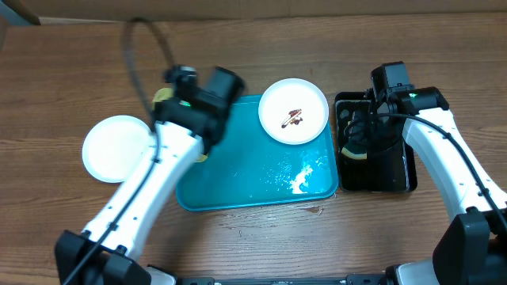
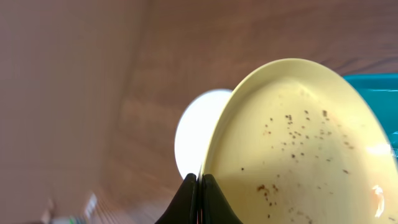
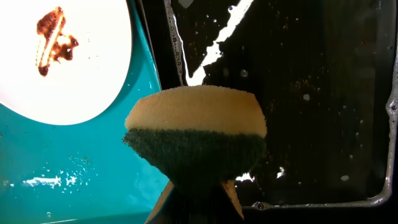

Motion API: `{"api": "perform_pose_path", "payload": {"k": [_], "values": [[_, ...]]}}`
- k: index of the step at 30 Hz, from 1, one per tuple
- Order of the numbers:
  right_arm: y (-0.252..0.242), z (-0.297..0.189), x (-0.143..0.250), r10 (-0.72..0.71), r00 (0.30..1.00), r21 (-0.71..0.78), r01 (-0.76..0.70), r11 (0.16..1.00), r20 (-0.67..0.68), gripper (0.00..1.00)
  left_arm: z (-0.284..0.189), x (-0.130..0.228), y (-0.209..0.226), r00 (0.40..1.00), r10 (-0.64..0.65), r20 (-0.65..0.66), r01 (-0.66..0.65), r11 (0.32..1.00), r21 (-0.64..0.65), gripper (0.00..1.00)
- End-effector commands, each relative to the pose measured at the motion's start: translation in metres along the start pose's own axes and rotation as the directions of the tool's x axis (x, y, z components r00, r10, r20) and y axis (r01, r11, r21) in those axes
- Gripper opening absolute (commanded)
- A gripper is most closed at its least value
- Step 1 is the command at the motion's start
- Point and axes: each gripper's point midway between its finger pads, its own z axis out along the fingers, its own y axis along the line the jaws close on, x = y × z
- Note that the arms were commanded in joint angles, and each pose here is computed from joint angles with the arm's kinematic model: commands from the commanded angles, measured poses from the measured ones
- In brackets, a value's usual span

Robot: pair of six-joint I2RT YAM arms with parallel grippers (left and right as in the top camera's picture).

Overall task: Clean dirty plates on tray and stack at the side
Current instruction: 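Lower the yellow-green plate onto the white plate and release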

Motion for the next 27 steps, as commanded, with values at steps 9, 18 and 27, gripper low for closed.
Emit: {"api": "perform_pose_path", "payload": {"k": [9,18,27], "values": [[-0.002,0.0,0.0,-0.004,1.0,0.008,0.004,1.0,0.004,0.04,0.085,0.049,0.063,0.844,-0.328,-0.425,0.433,0.884,0.178,0.04],[-0.003,0.0,0.002,-0.003,1.0,0.011,0.003,1.0,-0.004,0.04,0.131,0.056,0.103,0.776,-0.457,-0.434,0.543,0.834,0.094,0.04],[-0.003,0.0,0.003,-0.002,1.0,0.013,0.002,1.0,-0.007,0.04,0.154,0.075,0.105,0.742,-0.454,-0.493,0.536,0.843,0.029,0.11]]}}
